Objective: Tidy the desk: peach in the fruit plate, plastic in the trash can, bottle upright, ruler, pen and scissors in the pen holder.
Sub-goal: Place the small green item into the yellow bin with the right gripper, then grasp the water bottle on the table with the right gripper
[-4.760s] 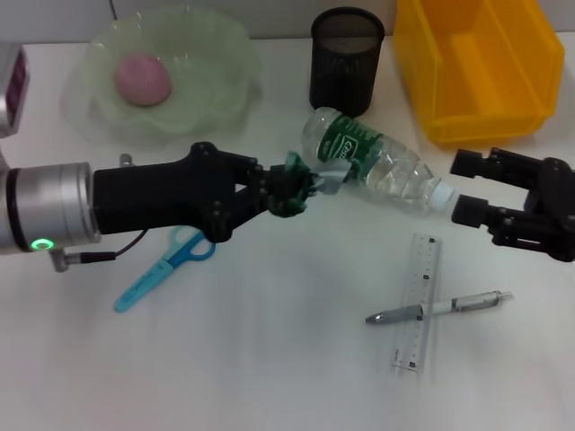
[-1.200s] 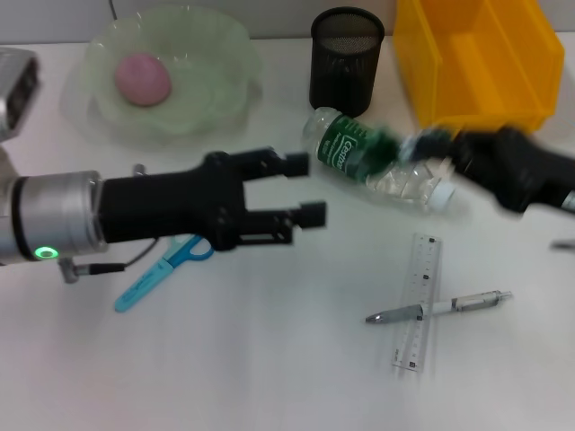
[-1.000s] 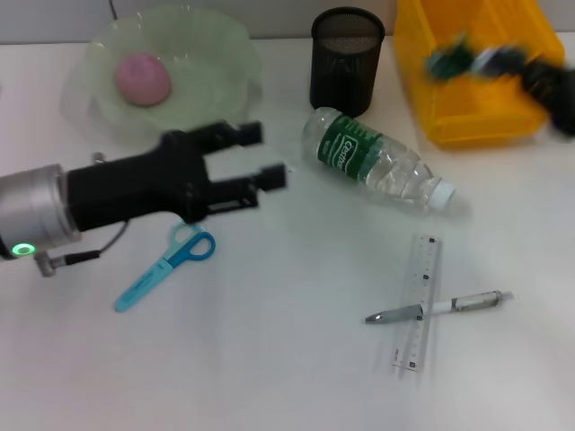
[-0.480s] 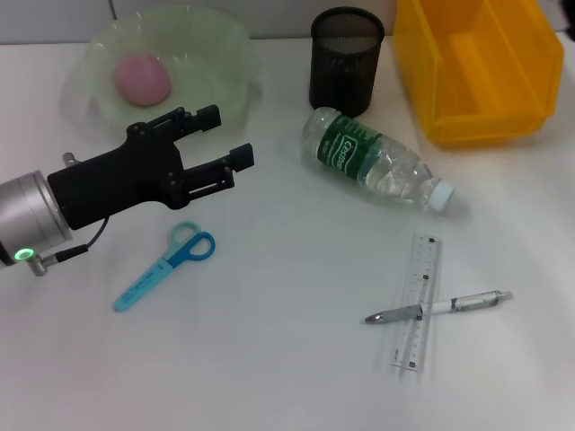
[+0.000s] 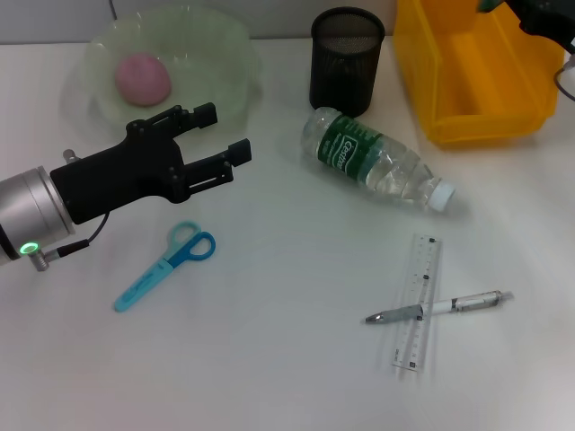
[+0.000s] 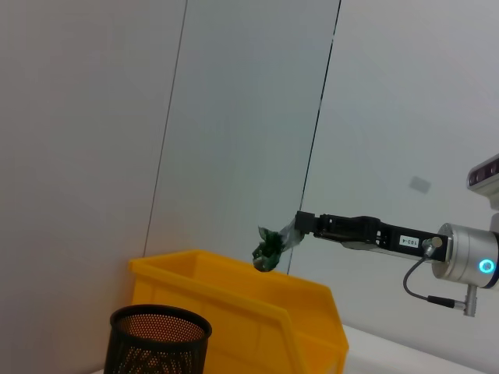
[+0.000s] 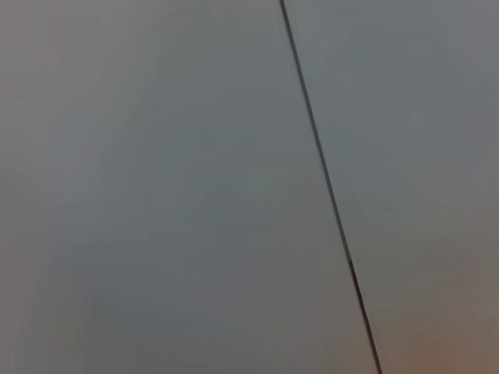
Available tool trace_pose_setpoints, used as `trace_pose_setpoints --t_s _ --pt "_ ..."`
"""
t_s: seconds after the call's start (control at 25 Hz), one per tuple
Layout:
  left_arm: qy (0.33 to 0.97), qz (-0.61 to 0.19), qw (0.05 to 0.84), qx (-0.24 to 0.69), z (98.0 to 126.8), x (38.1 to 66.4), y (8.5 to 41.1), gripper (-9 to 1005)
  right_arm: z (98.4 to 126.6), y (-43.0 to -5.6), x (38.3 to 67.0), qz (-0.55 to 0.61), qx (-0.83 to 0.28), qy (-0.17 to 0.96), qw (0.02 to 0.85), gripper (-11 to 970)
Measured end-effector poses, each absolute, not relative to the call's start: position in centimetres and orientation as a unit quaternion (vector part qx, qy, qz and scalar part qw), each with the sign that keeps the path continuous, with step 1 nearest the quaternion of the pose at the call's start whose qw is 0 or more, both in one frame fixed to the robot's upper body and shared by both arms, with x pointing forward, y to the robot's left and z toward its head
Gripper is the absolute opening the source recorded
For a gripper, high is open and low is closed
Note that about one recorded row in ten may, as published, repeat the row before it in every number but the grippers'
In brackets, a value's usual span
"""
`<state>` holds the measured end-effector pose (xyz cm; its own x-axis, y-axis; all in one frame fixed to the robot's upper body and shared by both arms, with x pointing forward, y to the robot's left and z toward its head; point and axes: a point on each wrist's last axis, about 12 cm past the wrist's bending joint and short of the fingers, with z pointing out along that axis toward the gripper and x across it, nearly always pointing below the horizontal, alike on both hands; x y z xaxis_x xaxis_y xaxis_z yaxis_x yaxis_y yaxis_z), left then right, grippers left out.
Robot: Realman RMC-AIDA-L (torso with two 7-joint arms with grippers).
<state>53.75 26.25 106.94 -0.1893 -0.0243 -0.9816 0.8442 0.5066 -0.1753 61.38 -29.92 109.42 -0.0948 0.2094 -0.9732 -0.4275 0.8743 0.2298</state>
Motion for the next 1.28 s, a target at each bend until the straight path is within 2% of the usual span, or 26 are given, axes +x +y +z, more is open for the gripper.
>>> trace_pose_setpoints --t_s 0.2,0.56,0.84,0.96,1.08,1.12,1.28 --pt "0.667 -0.387 0.557 0.308 106.9 53.8 26.3 787 109.7 -30.4 61.4 0.235 -0.06 0.694 0.678 452" --pt "0.668 -0.385 0.558 0.308 106.9 53.9 26.4 787 110.1 -31.7 60.7 0.249 -0.024 0.671 0.697 629" --pt "0.666 -0.381 0.561 0.311 106.9 53.7 26.5 787 111.7 -32.7 57.4 0.365 -0.047 0.601 0.709 776" --pt "0.662 -0.374 0.565 0.321 106.9 53.6 26.6 787 113.0 -33.4 55.2 0.433 -0.106 0.565 0.694 776" --pt "0.661 -0.372 0.564 0.327 106.8 53.5 26.6 787 113.4 -33.2 54.6 0.452 -0.152 0.566 0.672 776" --pt "0.66 -0.369 0.565 0.331 106.8 53.5 26.6 787 113.7 -33.1 54.4 0.46 -0.194 0.584 0.64 775" --pt "0.659 -0.364 0.567 0.334 106.8 53.5 26.8 787 114.0 -32.6 54.8 0.461 -0.242 0.622 0.584 775"
